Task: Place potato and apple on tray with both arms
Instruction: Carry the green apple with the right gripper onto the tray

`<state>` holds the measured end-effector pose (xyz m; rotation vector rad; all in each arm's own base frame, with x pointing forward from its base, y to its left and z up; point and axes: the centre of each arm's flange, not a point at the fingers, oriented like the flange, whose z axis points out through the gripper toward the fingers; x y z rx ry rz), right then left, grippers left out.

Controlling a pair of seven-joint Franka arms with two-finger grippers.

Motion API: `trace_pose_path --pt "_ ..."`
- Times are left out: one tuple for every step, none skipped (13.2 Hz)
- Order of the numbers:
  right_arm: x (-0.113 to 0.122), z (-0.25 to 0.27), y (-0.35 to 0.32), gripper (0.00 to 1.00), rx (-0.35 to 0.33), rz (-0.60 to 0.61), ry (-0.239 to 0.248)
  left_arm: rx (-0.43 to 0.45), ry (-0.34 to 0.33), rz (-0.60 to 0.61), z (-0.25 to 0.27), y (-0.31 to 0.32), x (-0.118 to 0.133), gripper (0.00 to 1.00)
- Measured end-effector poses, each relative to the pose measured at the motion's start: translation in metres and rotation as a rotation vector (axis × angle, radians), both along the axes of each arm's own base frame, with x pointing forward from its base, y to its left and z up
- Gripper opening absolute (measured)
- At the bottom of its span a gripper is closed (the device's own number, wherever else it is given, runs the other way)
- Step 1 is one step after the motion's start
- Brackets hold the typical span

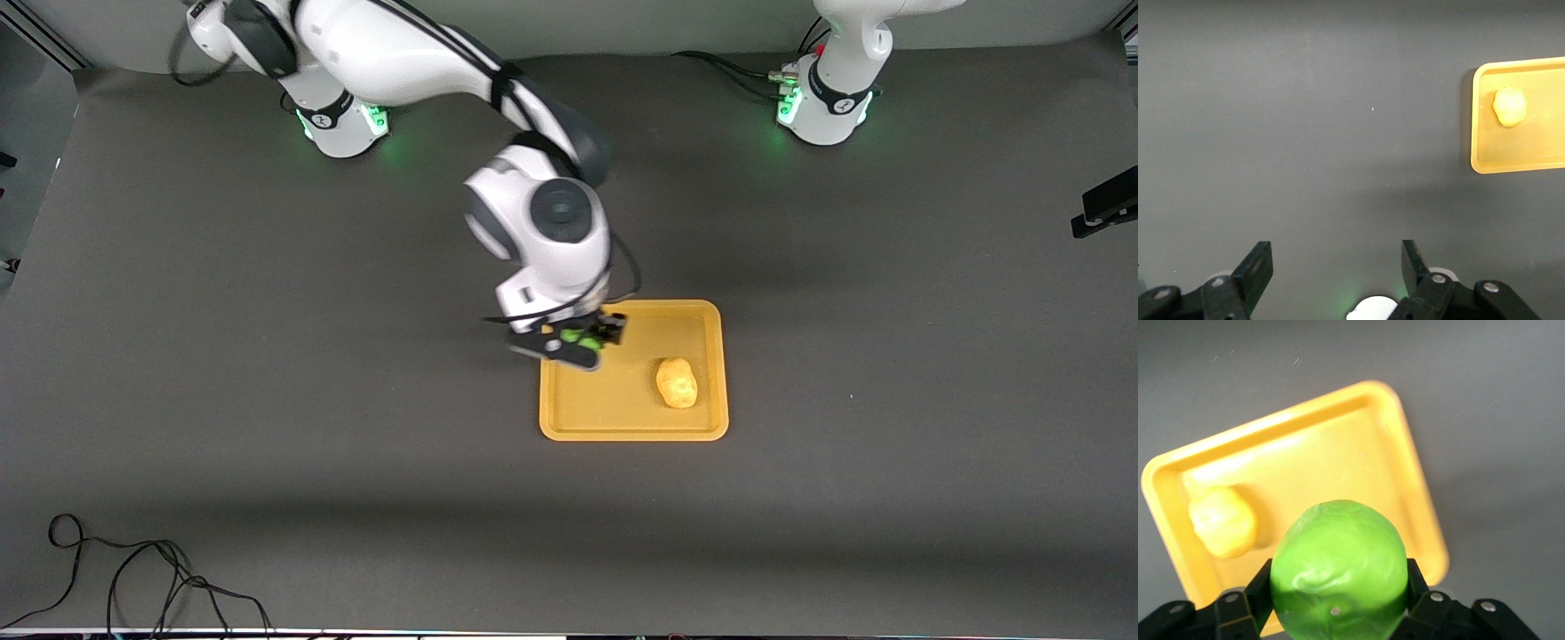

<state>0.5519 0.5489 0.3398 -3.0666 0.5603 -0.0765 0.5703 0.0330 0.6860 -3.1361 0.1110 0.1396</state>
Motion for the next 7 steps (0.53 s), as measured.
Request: trace_pose_path --pt "-0.006 -0.017 0.015 0.78 0.01 0.004 -0.012 0.0 0.002 0.001 0.0 0.001 0.0 0.87" --pt "-0.008 -0.036 0.024 0.78 0.013 0.018 -0.031 0.0 0.004 0.002 -0.001 0.001 0.0 0.87" --pt "-0.008 -0.056 0.029 0.78 0.01 0.033 -0.056 0.0 0.005 0.003 -0.001 0.001 0.0 0.87" --pt "-0.006 -0.078 0.031 0.78 0.002 0.045 -0.075 0.0 0.006 0.004 -0.002 0.001 0.0 0.88" --pt "-0.005 -0.095 0.031 0.78 -0.002 0.052 -0.084 0.0 0.007 0.004 -0.002 0.001 0.0 0.89" --pt "-0.005 -0.108 0.031 0.78 -0.006 0.065 -0.09 0.0 0.008 0.005 -0.002 0.001 0.0 0.9" --pt "-0.004 -0.115 0.031 0.78 -0.011 0.084 -0.092 0.0 0.008 0.005 -0.003 0.001 0.0 0.9"
